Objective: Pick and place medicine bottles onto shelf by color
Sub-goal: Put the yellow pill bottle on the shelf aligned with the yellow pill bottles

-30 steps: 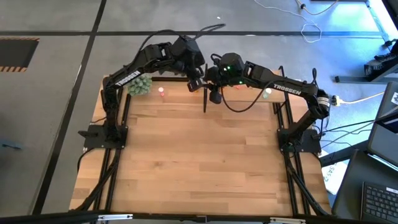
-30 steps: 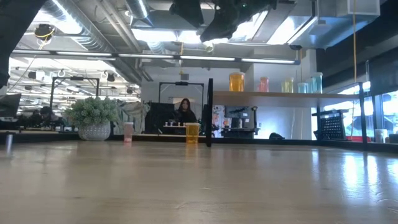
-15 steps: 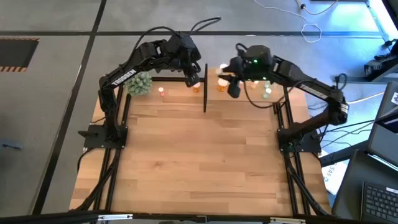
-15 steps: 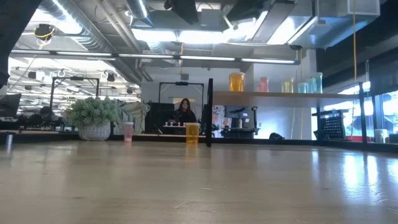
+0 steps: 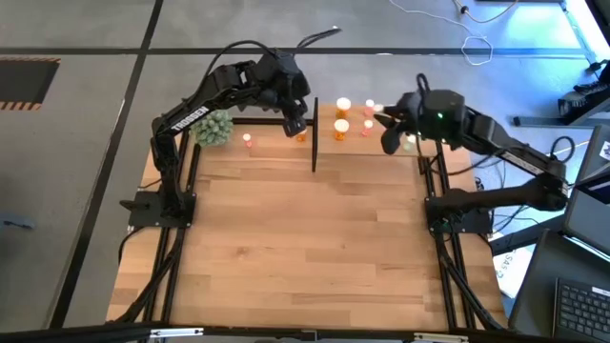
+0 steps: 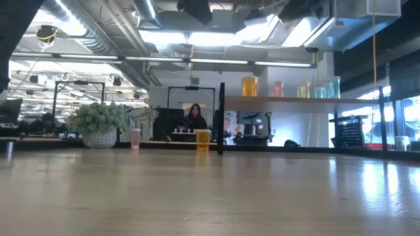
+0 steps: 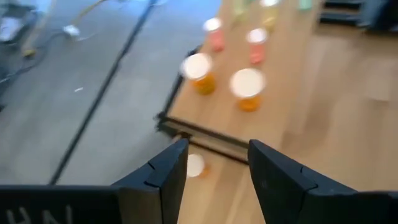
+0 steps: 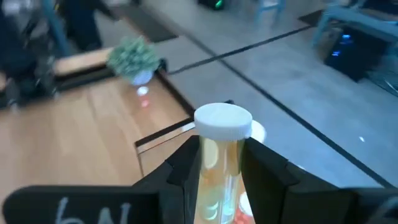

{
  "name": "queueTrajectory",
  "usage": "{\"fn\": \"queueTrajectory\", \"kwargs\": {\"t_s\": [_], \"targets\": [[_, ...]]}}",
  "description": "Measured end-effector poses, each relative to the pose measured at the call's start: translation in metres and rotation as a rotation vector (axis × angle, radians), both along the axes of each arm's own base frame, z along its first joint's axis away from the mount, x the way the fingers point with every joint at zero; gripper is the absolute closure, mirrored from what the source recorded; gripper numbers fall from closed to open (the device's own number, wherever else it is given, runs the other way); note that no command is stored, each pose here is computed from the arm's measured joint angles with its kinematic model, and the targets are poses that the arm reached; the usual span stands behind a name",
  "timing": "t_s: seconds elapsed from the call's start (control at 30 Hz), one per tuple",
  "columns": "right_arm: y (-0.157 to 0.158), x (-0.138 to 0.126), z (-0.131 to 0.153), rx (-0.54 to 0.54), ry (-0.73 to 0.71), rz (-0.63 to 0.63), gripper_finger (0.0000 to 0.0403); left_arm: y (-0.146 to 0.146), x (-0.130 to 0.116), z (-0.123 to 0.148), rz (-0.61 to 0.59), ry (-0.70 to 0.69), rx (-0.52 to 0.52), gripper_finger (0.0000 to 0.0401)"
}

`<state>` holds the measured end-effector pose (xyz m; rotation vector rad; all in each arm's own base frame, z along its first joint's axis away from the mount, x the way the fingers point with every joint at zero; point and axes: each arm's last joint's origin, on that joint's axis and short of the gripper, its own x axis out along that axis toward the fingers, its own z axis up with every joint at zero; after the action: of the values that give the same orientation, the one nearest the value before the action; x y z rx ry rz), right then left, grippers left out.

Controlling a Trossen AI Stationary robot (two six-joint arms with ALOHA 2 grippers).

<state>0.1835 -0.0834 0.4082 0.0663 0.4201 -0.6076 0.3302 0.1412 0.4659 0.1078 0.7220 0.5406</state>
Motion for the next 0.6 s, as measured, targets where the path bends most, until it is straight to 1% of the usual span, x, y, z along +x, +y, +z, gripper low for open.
{"fn": "queueTrajectory", "kwargs": {"t_s": [0.13,0.23,0.33,0.43,0.6], "targets": [[0.007,-0.01,-0.02,-0.008,-0.106,-0.064,0.0297,0.002,0.001,0.001,-0.113,-0.046,-0.075,0.0238],[0.011,-0.01,-0.037,-0.023,-0.146,-0.1,0.0297,0.006,-0.001,0.001,-0.218,-0.064,-0.121,0.0238],[0.015,-0.01,-0.051,-0.034,-0.164,-0.141,0.0297,0.01,-0.003,0.001,-0.287,-0.095,-0.179,0.0238],[0.018,-0.013,-0.064,-0.035,-0.172,-0.206,0.0297,0.016,-0.006,0.001,-0.316,-0.114,-0.213,0.0238],[0.027,-0.022,-0.085,-0.022,-0.226,-0.316,0.0297,0.023,-0.01,0.001,-0.295,-0.116,-0.213,0.0238]]}}
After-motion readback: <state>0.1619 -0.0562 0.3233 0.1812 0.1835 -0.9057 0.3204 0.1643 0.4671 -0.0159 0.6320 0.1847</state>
